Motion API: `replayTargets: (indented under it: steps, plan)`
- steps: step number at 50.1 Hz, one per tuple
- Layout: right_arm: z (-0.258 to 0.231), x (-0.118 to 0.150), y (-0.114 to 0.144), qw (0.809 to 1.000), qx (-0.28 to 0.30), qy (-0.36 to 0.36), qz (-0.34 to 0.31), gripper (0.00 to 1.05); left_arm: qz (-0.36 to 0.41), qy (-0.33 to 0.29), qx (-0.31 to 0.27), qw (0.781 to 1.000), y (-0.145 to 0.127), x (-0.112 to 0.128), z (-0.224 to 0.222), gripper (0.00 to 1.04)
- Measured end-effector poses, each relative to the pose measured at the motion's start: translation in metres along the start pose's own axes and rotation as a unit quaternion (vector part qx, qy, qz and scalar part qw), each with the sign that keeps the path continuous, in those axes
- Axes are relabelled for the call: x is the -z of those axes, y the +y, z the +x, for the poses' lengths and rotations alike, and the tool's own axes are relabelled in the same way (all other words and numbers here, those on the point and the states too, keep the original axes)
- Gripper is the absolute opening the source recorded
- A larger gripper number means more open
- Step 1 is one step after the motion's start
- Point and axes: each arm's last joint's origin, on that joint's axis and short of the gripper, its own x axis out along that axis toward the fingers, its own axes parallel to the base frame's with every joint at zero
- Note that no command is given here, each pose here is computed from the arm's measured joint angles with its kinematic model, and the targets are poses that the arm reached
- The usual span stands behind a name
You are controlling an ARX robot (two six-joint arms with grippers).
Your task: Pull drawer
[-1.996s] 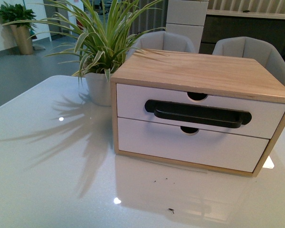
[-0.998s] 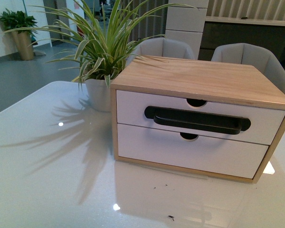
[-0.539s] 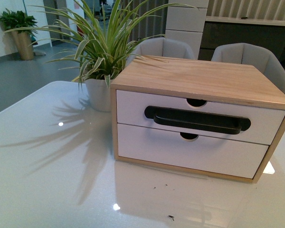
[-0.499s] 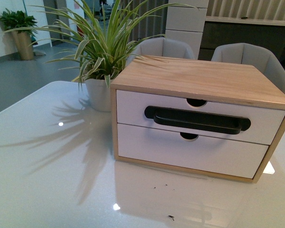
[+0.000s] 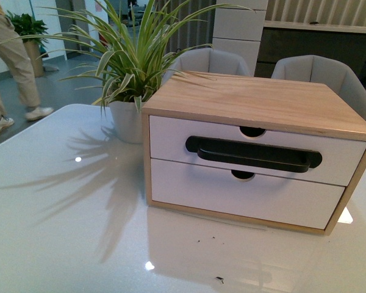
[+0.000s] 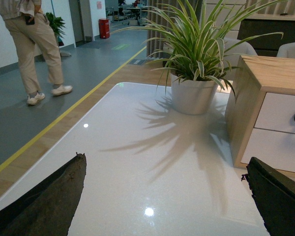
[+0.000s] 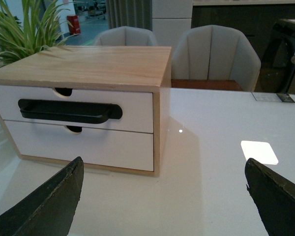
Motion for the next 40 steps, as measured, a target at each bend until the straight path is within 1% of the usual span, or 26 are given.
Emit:
replayTargets:
  steps: [21, 24, 25, 28, 29, 31, 33, 35, 40]
  plan:
    - [0.0, 0.0, 0.0, 1.0, 0.0, 0.0, 0.0, 0.96, 0.0, 0.0, 0.0, 1.0, 0.0, 0.0, 0.0, 0.97]
    - [0.0, 0.0, 0.0, 1.0, 0.0, 0.0, 0.0, 0.96, 0.009, -0.003, -0.023, 1.0, 0.0, -0.001, 0.0, 0.97]
    - [0.0, 0.001, 0.0, 1.0, 0.012, 0.003, 0.007, 0.96, 0.01, -0.006, -0.032, 0.999, 0.0, -0.001, 0.001, 0.97]
    - [0.002, 0.003, -0.001, 0.996, 0.082, 0.018, 0.033, 0.96, 0.012, -0.01, -0.03, 0.999, -0.002, -0.003, 0.004, 0.97]
    - [0.004, 0.004, -0.002, 0.993, 0.11, 0.024, 0.039, 0.96, 0.012, -0.008, -0.025, 1.0, -0.003, -0.003, 0.006, 0.97]
    - [0.007, 0.004, -0.002, 0.989, 0.133, 0.029, 0.052, 0.96, 0.013, 0.002, -0.008, 1.0, -0.005, -0.002, 0.011, 0.97]
    - [0.011, 0.003, -0.002, 0.989, 0.131, 0.037, 0.057, 0.96, 0.014, 0.013, 0.012, 1.0, -0.008, 0.0, 0.016, 0.97]
    - [0.016, 0.001, -0.001, 0.99, 0.121, 0.045, 0.059, 0.96, 0.02, 0.026, 0.045, 0.998, -0.012, 0.002, 0.022, 0.97]
    - [0.025, -0.004, 0.0, 0.992, 0.097, 0.059, 0.061, 0.96, 0.039, 0.04, 0.108, 0.993, -0.021, 0.005, 0.031, 0.97]
